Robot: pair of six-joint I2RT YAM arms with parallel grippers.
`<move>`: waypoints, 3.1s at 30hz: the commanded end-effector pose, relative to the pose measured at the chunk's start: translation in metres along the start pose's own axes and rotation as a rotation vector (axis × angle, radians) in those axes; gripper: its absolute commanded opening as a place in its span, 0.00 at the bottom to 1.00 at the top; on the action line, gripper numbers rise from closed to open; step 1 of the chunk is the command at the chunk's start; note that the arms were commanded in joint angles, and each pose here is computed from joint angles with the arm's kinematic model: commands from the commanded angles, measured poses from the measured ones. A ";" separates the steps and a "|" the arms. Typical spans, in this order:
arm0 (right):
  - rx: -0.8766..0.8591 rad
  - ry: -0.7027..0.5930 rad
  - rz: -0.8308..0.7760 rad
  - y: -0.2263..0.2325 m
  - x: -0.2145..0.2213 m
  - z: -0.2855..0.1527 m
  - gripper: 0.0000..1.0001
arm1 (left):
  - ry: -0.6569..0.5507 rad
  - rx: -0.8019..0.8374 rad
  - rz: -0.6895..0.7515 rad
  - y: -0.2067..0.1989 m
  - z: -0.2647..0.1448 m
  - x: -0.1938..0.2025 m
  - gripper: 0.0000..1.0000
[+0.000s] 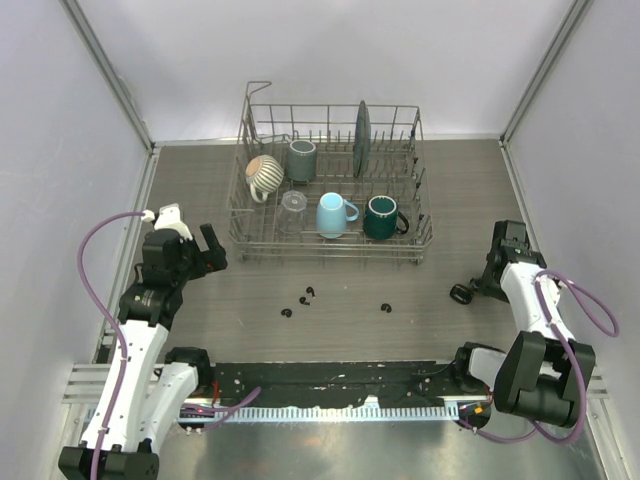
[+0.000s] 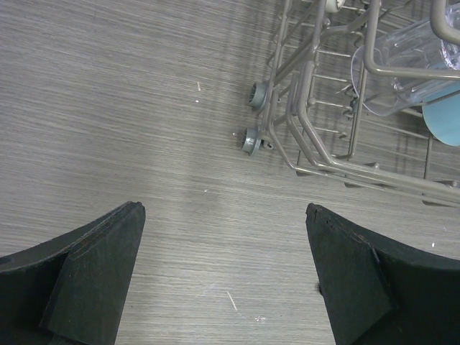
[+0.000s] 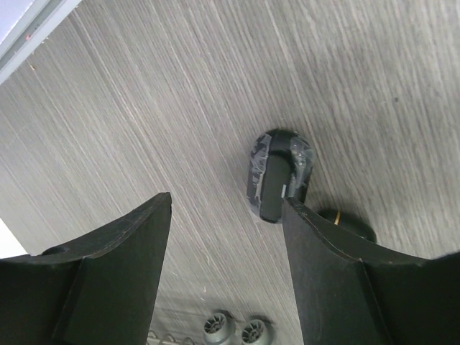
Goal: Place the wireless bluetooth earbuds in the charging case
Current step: Pick up the charging case at the center of the board.
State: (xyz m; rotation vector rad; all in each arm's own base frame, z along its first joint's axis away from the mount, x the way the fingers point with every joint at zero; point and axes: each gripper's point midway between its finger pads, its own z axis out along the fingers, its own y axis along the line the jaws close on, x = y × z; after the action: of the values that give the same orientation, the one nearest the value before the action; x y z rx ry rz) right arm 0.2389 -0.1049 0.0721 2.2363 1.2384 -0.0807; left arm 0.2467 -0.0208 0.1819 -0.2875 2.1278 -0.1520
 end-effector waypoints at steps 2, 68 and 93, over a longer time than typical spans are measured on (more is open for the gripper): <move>0.060 -0.022 -0.028 -0.019 -0.010 -0.007 0.68 | -0.016 0.029 0.016 -0.006 0.000 -0.006 1.00; -0.262 0.062 -0.174 0.030 -0.011 -0.044 0.01 | -0.315 0.399 -0.139 -0.074 -0.082 -0.084 1.00; -1.228 0.754 -0.328 0.112 0.106 -0.348 0.01 | -0.262 0.791 -0.185 -0.241 -0.065 -0.114 1.00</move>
State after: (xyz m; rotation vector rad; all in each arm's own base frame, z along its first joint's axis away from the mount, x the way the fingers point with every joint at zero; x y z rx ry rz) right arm 0.3052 0.0914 0.3470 1.0110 1.5325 1.0850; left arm 0.2758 -0.2054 0.3231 0.0020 1.7951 -0.9668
